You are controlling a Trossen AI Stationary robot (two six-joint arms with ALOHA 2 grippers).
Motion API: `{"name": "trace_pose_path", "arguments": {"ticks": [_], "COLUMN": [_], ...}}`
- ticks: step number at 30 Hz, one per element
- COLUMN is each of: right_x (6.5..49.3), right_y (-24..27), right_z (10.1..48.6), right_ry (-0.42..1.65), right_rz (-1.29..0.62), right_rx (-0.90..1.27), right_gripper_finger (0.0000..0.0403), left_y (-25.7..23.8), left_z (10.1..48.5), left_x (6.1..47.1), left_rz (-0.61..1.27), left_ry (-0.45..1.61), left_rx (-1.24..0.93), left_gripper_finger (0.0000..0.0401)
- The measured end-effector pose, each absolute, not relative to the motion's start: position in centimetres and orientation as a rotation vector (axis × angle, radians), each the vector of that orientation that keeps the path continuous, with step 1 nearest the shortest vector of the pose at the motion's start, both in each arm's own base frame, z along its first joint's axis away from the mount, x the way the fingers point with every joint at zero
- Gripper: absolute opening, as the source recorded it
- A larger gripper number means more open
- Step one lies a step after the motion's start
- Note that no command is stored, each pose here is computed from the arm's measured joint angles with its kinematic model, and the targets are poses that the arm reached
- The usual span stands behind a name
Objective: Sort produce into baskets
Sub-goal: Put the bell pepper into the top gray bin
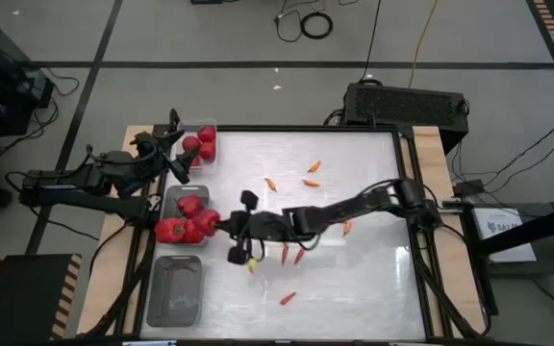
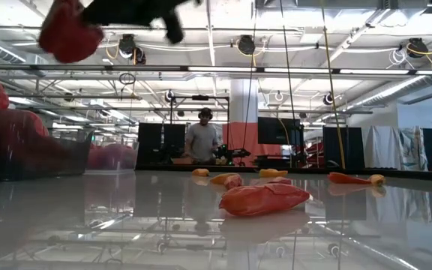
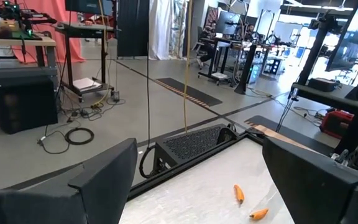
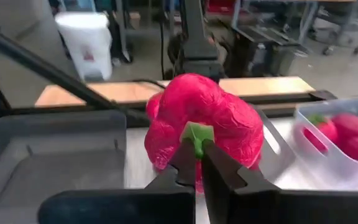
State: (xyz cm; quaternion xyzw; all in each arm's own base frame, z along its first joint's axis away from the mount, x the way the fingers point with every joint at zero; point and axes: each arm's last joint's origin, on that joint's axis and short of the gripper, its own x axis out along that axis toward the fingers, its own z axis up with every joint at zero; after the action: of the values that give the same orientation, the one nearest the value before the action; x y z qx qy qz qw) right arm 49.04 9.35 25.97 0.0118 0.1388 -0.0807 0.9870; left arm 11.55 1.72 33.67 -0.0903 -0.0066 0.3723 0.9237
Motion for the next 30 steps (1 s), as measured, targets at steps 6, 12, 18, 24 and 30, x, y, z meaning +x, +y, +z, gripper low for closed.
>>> {"name": "trace_pose_path", "arguments": {"ticks": [6,12,18,24,30], "right_x": [51.8,53.0,53.0,53.1,53.3], "right_y": [5.2,1.8,1.0,0.6,0.4], "right_z": [22.4,19.8,19.6,19.7,19.0], "right_ry": [0.196,0.168,0.171,0.158,0.144], "right_rz": [-0.128,-0.115,-0.121,-0.119,-0.122], "right_rx": [0.098,0.164,0.160,0.159,0.160], "right_gripper_finger": [0.0000,0.0000,0.0000,0.0000,0.0000], "left_y": [1.7,1.7,1.7,1.7,1.7], "left_z": [33.7,33.7,33.7,33.7,33.7], "left_x": [11.5,11.5,11.5,11.5,11.5], "left_rz": [0.764,0.764,0.764,0.764,0.764], "left_ry": [-0.014,-0.013,-0.013,-0.013,-0.012], "left_rx": [-0.185,-0.185,-0.185,-0.185,-0.185], "left_gripper_finger": [0.0352,0.0352,0.0352,0.0352,0.0352]}}
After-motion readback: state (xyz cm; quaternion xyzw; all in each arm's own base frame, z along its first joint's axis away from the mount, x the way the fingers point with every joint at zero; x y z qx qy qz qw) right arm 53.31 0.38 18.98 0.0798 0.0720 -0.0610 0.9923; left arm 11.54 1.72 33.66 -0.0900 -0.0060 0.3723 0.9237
